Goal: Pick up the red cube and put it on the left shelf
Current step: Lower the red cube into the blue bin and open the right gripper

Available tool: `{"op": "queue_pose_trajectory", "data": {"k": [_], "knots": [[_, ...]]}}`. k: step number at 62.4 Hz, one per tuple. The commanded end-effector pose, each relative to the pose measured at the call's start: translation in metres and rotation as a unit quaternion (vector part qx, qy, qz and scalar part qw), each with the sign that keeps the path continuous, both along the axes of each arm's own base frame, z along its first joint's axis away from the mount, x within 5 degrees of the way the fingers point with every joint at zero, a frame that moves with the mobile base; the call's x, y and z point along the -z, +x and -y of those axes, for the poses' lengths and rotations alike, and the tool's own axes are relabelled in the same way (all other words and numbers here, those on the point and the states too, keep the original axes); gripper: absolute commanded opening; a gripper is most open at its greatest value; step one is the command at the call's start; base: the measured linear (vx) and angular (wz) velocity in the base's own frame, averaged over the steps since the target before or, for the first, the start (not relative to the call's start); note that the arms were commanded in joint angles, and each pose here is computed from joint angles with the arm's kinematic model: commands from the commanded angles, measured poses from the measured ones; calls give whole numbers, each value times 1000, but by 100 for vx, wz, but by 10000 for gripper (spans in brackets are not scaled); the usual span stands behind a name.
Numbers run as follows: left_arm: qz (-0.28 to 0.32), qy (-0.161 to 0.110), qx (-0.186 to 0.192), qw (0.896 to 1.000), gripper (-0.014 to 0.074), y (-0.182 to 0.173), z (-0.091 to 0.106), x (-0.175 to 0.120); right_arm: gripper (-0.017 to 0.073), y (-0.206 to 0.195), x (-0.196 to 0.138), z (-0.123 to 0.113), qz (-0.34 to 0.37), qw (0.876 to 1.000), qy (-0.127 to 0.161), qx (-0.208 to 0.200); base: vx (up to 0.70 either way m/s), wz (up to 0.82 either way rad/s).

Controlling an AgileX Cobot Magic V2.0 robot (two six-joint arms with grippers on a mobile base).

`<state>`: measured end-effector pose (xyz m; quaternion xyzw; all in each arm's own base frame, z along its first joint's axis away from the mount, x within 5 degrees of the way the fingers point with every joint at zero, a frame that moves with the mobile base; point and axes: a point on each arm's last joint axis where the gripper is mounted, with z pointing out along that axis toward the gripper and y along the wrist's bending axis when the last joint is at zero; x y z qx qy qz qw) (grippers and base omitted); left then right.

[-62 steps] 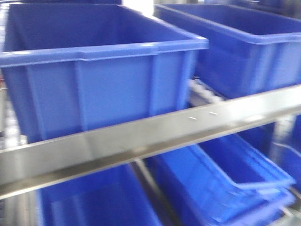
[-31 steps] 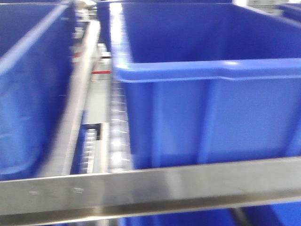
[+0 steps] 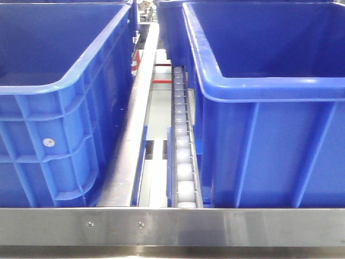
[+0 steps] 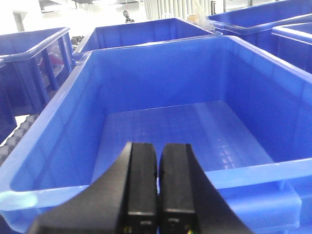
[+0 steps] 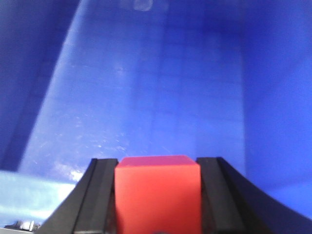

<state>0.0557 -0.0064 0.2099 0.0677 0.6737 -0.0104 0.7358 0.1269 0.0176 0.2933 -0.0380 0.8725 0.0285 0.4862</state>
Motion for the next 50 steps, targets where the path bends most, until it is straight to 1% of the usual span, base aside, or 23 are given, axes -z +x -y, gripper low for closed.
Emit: {"op": "queue_pose_trajectory", "data": {"k": [1, 50], "knots": [[27, -3, 1, 1000, 106, 1, 0, 0, 57, 5, -18, -1, 54, 999, 4, -4, 0, 0], [27, -3, 1, 1000, 106, 1, 0, 0, 57, 5, -18, -1, 54, 999, 4, -4, 0, 0]]}}
